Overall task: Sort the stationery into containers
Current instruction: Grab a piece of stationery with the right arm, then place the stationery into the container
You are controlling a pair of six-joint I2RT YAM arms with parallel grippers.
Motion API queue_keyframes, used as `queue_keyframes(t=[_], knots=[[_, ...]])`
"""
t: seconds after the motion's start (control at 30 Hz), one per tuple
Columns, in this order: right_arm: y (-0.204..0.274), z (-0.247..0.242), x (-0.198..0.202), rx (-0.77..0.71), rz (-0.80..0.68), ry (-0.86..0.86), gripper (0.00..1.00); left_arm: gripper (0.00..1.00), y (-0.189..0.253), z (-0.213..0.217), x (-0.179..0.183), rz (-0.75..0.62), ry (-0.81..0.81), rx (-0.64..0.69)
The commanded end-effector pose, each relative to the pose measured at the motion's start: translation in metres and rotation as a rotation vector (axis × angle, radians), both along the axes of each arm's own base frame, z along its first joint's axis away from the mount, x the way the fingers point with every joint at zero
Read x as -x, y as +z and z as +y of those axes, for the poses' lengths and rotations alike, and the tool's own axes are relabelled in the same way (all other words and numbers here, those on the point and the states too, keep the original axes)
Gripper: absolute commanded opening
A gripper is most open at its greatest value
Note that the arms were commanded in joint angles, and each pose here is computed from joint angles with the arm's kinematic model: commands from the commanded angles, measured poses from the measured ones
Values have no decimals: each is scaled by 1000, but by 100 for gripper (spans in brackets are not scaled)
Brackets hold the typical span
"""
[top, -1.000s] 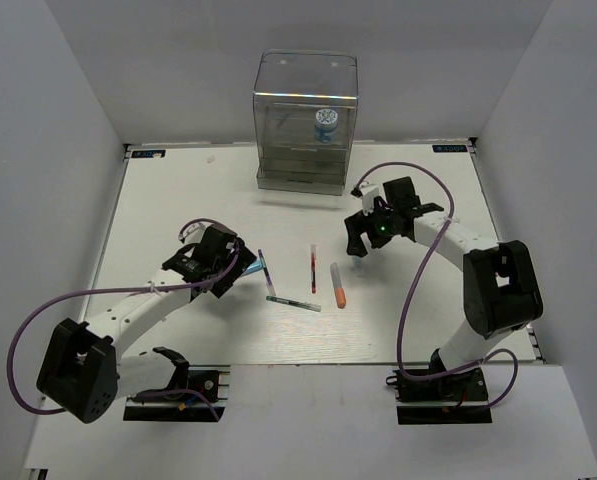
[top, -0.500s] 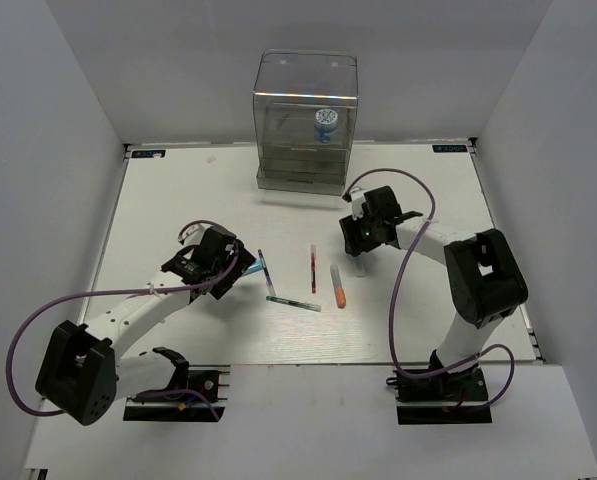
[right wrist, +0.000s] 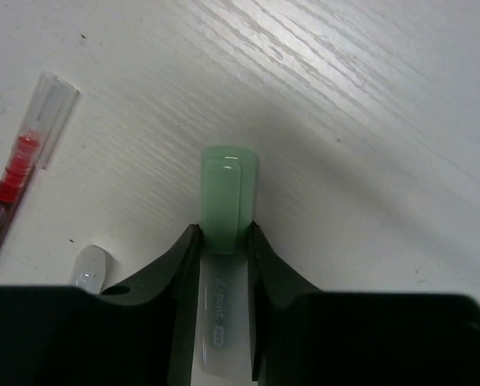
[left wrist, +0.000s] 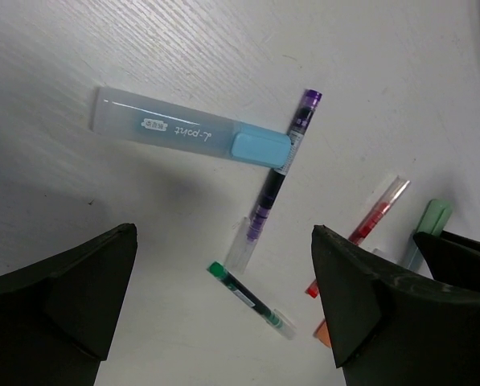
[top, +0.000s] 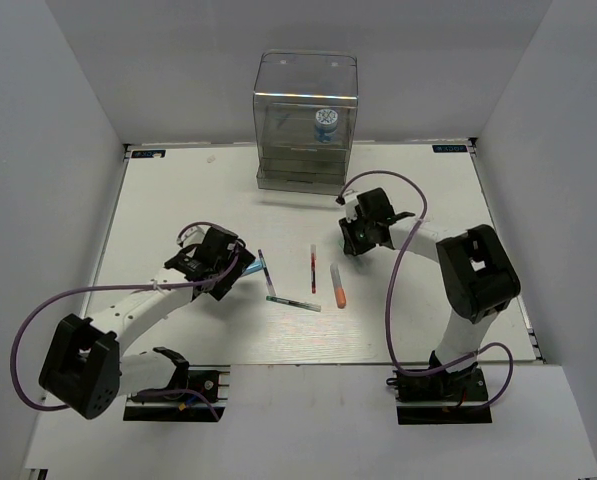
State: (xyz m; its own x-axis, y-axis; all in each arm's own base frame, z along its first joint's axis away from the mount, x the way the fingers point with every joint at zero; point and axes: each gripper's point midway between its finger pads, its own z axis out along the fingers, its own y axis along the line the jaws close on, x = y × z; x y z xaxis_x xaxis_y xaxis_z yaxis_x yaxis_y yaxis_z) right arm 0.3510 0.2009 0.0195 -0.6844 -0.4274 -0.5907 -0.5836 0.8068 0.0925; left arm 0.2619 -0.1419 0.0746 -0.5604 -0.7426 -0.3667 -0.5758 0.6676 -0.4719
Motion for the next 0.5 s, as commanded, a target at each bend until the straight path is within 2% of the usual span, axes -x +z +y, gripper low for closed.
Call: queue_keyframes(t=[0.0, 0.13, 0.17, 0.23, 0.27, 0.3, 0.37, 0.4, 0.47], knots=[[-9, 7, 7, 3, 68, 99, 6, 100, 10, -2, -15, -14, 47, 10], [29, 32, -5, -66, -52, 323, 2, 100, 3, -3, -17, 41, 47, -22], [46, 46, -7, -128, -85, 392, 2, 97, 2, -3, -17, 53, 47, -28], [80, 61, -15, -145, -232, 562, 1, 92, -4, 0, -15, 88, 67, -48], [92, 64, -18, -156, -279, 600, 1, 92, 0, -2, -17, 85, 76, -40], [119, 75, -27, -165, -388, 691, 1, 92, -3, -2, -17, 94, 86, -39], [130, 82, -32, -142, -483, 817, 1, 90, -2, -3, -19, 95, 126, -12], [157, 91, -39, -159, -551, 863, 1, 89, -5, -2, -16, 104, 140, -8], [157, 97, -49, -125, -613, 958, 0, 89, -8, -3, -17, 104, 178, 17]])
